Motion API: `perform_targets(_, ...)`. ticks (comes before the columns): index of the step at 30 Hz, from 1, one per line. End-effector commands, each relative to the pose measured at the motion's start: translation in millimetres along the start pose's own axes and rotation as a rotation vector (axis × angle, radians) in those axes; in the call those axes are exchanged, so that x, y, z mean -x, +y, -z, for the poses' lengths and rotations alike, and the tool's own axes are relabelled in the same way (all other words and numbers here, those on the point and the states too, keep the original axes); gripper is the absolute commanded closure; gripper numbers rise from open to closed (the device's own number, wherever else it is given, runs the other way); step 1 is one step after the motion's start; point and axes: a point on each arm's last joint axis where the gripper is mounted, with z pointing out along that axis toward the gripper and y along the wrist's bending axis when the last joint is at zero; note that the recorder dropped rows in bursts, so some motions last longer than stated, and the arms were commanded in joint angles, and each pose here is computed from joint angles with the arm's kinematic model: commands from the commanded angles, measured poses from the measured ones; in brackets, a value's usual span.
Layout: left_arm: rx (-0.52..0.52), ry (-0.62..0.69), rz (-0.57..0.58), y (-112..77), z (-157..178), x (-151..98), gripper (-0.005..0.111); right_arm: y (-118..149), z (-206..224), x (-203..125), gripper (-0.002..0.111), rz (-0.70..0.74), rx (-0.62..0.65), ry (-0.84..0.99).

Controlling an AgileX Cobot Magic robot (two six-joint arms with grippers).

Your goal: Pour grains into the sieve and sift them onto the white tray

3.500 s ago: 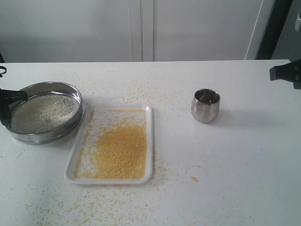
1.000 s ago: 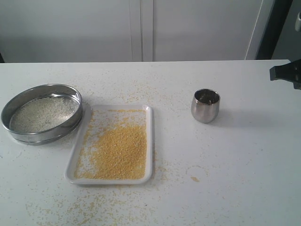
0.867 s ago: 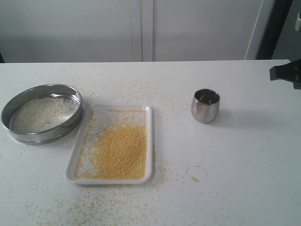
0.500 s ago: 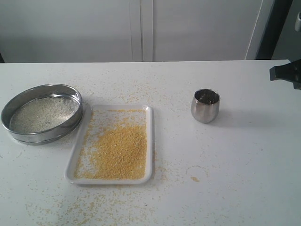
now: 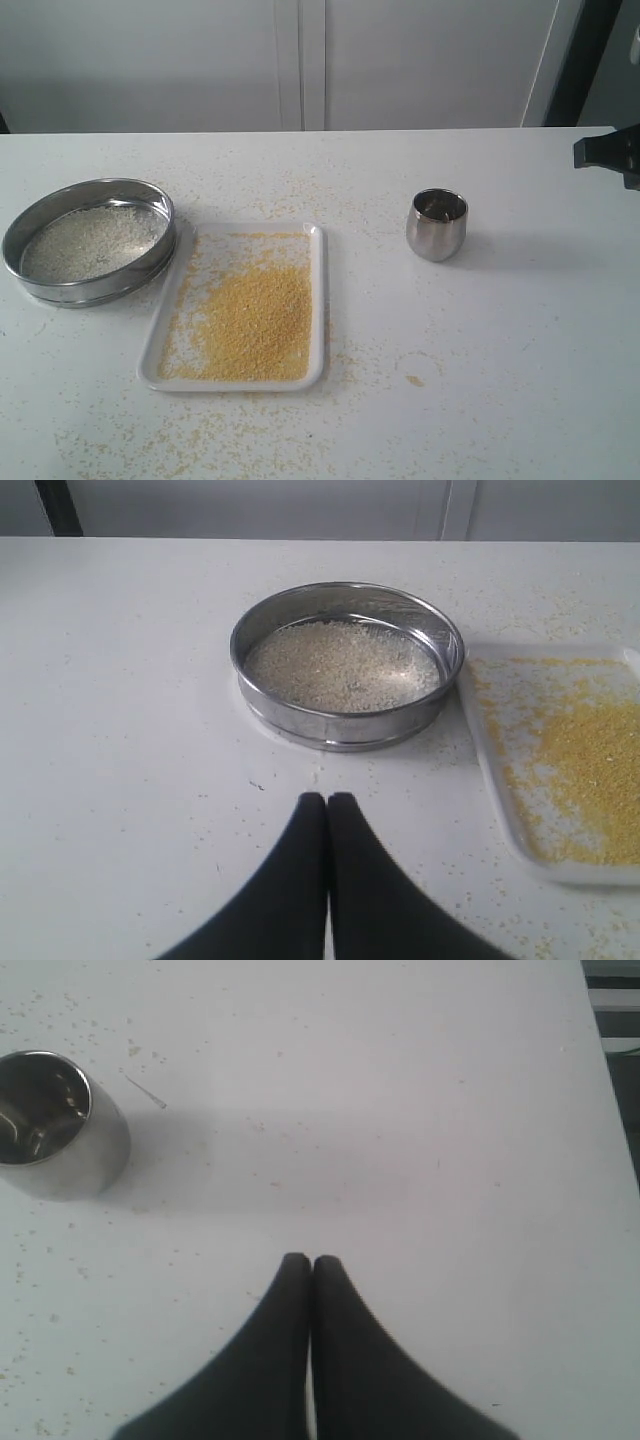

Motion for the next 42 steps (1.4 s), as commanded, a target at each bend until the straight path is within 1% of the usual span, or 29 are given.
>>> perform_targets(1, 0.012, 0.008, 0.009, 1.9, -5, -14, 0.106, -1, 0, 1, 0.108, -0.006, -0.002, -0.011)
perform_targets(8, 0.03, 0.048, -0.018, 4.7, -12, -29, 0.106, -1, 0, 1, 0.108, -0.006, -0.002, -0.011)
perform_targets(15, 0.041, 0.053, -0.013, 7.3, -22, -47, 0.106, -1, 0, 1, 0.108, -0.006, -0.002, -0.011)
perform_targets(21, 0.041, 0.096, -0.009, 8.2, -26, -60, 0.106, -1, 0, 1, 0.108, -0.006, -0.002, -0.011)
perform_targets(31, 0.041, 0.087, -0.031, 8.3, -26, -59, 0.106, -1, 0, 1, 0.108, -0.006, -0.002, -0.011)
perform_targets(34, 0.047, 0.043, -0.032, 8.8, -27, -55, 0.106, -1, 0, 1, 0.108, -0.006, -0.002, -0.011)
perform_targets(42, 0.047, 0.045, -0.032, 8.7, -27, -55, 0.106, -1, 0, 1, 0.108, -0.006, -0.002, -0.011)
